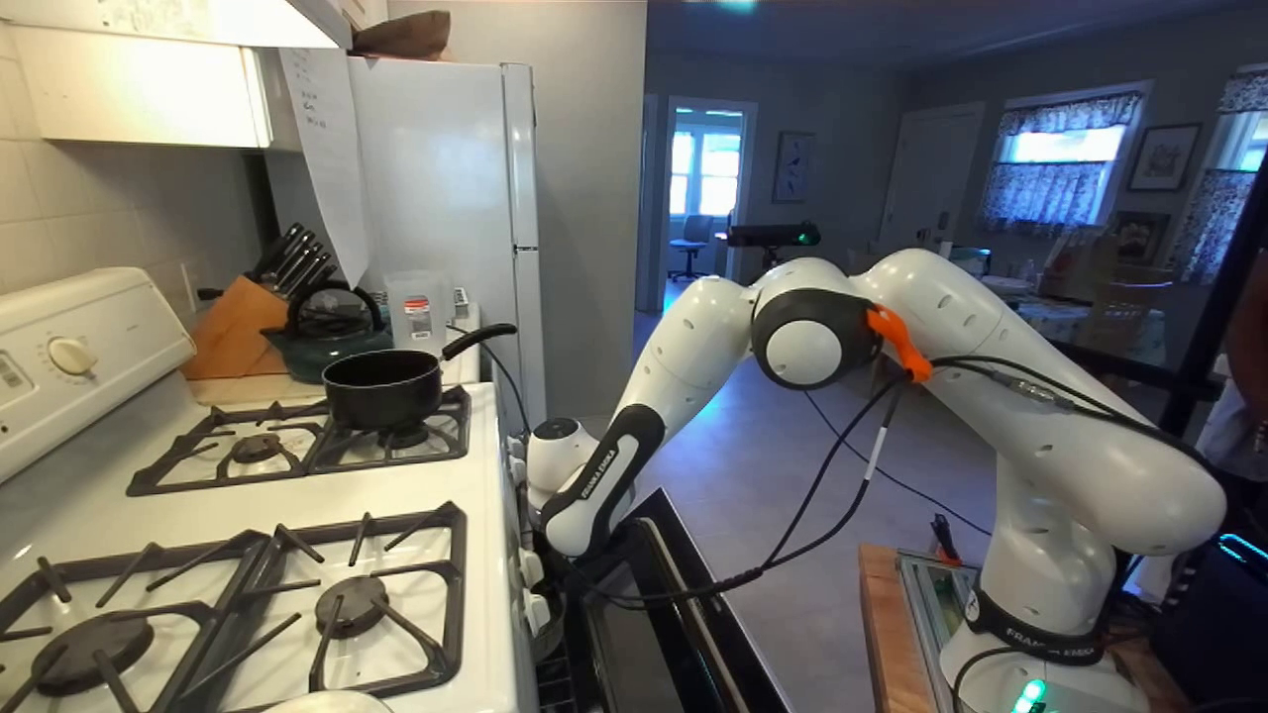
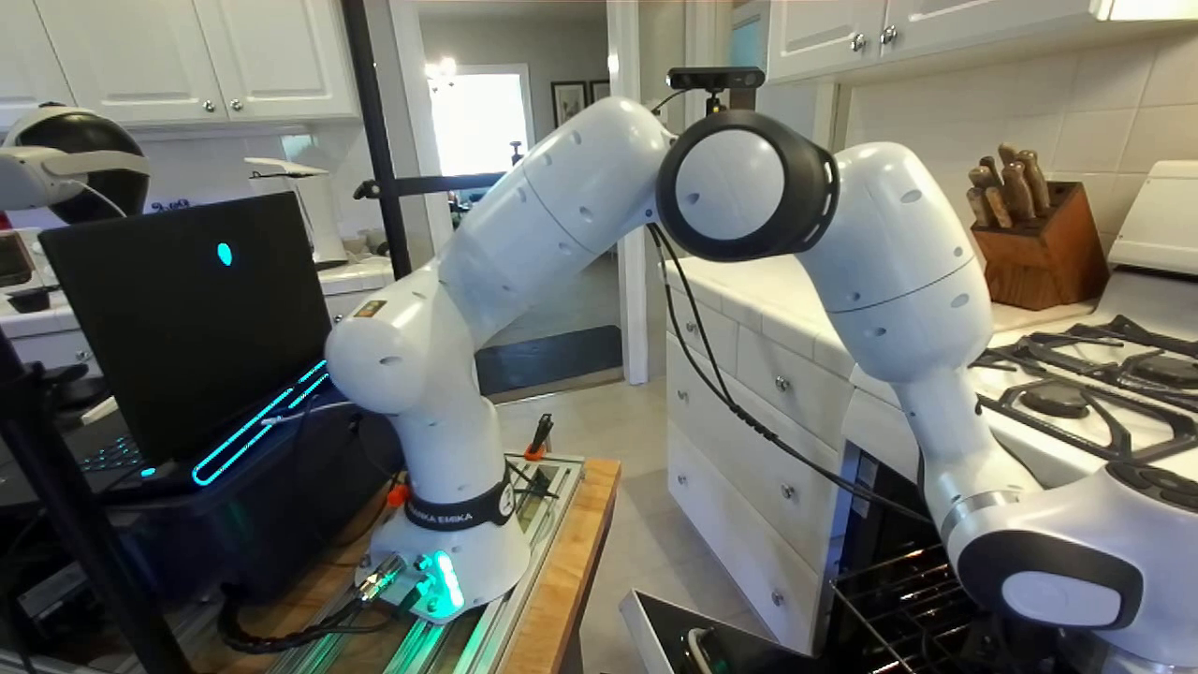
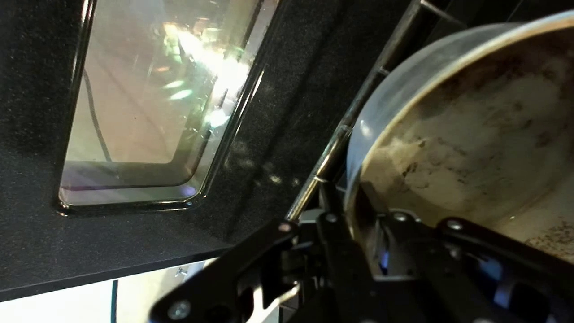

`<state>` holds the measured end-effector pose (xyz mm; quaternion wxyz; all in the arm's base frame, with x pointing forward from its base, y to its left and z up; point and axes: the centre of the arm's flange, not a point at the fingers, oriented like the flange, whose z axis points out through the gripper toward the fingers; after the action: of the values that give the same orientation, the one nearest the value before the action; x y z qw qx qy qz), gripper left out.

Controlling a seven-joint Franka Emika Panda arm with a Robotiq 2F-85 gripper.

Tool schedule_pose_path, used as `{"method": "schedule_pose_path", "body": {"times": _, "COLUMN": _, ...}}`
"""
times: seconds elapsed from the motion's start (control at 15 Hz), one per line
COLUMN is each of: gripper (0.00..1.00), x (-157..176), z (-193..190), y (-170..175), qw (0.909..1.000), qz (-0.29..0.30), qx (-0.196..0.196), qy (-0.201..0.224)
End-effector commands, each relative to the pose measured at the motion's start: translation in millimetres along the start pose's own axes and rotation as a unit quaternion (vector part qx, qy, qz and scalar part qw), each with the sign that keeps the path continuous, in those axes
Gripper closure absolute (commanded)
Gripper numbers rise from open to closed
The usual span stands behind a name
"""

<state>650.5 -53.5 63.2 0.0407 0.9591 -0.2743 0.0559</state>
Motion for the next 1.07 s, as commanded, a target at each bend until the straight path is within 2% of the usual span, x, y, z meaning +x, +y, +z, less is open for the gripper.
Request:
{"method": "schedule_pose_path", "body": {"times": 0.0, "gripper": 0.52, "x": 7, "z": 12, "y": -7, "qw": 1.0, "qz": 0.002, "qx": -0.001, "qy": 0.008}}
{"method": "schedule_pose_path", "body": {"times": 0.47, "gripper": 0.04, "x": 4, "z": 4, "y": -8, "qw": 0.9999, "qz": 0.008, "qx": 0.001, "qy": 0.011}}
{"method": "schedule_pose_path", "body": {"times": 0.6, "gripper": 0.0, "x": -1, "z": -3, "y": -7, "qw": 0.9998, "qz": 0.014, "qx": -0.007, "qy": 0.007}}
{"method": "schedule_pose_path", "body": {"times": 1.0, "gripper": 0.0, "x": -7, "z": -15, "y": 1, "qw": 0.9986, "qz": 0.031, "qx": -0.04, "qy": 0.017}}
